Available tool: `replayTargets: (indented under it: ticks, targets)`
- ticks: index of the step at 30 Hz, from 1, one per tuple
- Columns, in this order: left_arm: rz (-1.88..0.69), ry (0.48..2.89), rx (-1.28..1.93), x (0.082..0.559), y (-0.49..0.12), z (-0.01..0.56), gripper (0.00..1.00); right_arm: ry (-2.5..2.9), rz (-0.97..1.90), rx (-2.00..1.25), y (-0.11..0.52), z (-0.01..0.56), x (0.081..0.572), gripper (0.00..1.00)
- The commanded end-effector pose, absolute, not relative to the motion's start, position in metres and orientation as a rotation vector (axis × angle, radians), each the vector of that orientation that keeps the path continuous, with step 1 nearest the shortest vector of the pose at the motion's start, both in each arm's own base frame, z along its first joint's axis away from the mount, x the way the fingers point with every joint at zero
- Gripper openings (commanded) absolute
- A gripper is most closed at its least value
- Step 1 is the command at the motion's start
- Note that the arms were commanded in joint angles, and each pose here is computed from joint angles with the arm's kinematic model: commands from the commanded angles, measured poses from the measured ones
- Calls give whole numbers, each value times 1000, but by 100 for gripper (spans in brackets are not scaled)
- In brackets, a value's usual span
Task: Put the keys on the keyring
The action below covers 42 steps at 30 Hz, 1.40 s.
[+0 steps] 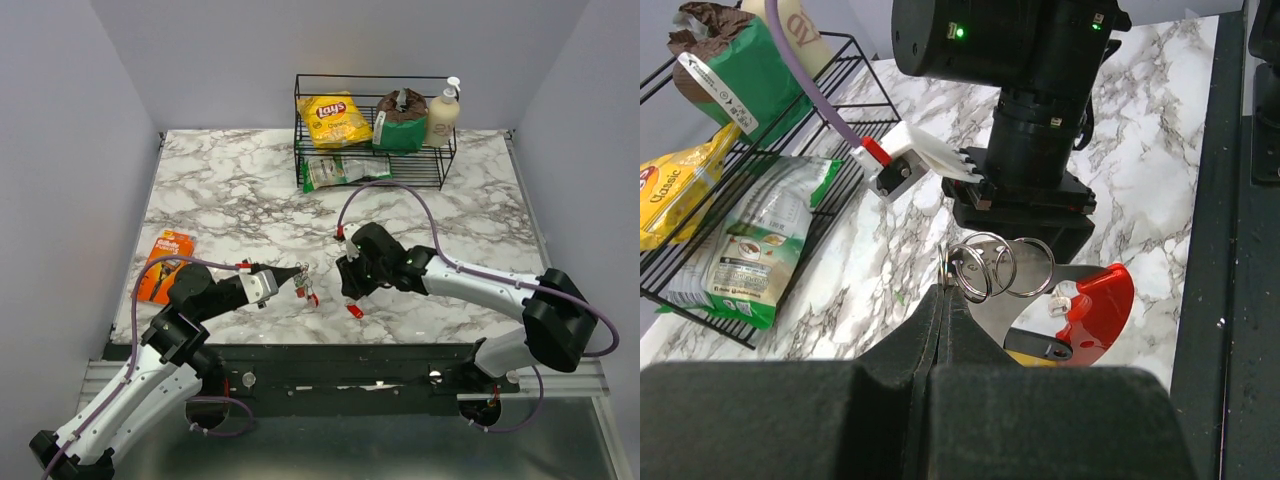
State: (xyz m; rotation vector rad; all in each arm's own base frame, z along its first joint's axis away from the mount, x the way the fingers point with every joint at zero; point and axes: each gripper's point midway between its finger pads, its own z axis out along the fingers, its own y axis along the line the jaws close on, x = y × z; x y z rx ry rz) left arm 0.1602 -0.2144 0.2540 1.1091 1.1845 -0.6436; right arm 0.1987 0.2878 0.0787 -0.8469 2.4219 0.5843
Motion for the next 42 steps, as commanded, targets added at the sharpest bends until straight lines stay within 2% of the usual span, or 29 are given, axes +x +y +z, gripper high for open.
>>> replayTargets:
  ticks: [1, 4, 14, 21, 26, 42]
  targets:
    - [-622, 1174, 1090, 162, -212, 258, 0, 2352, 599, -969, 291, 71, 196, 50]
    - [-621, 1175, 1087, 162, -211, 258, 0, 2342, 579, -1018, 289, 65, 196, 58]
    - [-617, 1178, 1082, 162, -210, 258, 0, 2353, 610, -1112, 297, 48, 192, 58]
    - [-616, 1185, 1078, 164, -211, 258, 0, 2371, 661, -1130, 300, 39, 184, 47]
    - [-620, 1186, 1077, 165, -211, 258, 0, 2406, 686, -1148, 302, 29, 179, 43]
    - [-624, 1188, 1077, 165, -212, 258, 0, 2486, 601, -1110, 290, 15, 179, 39]
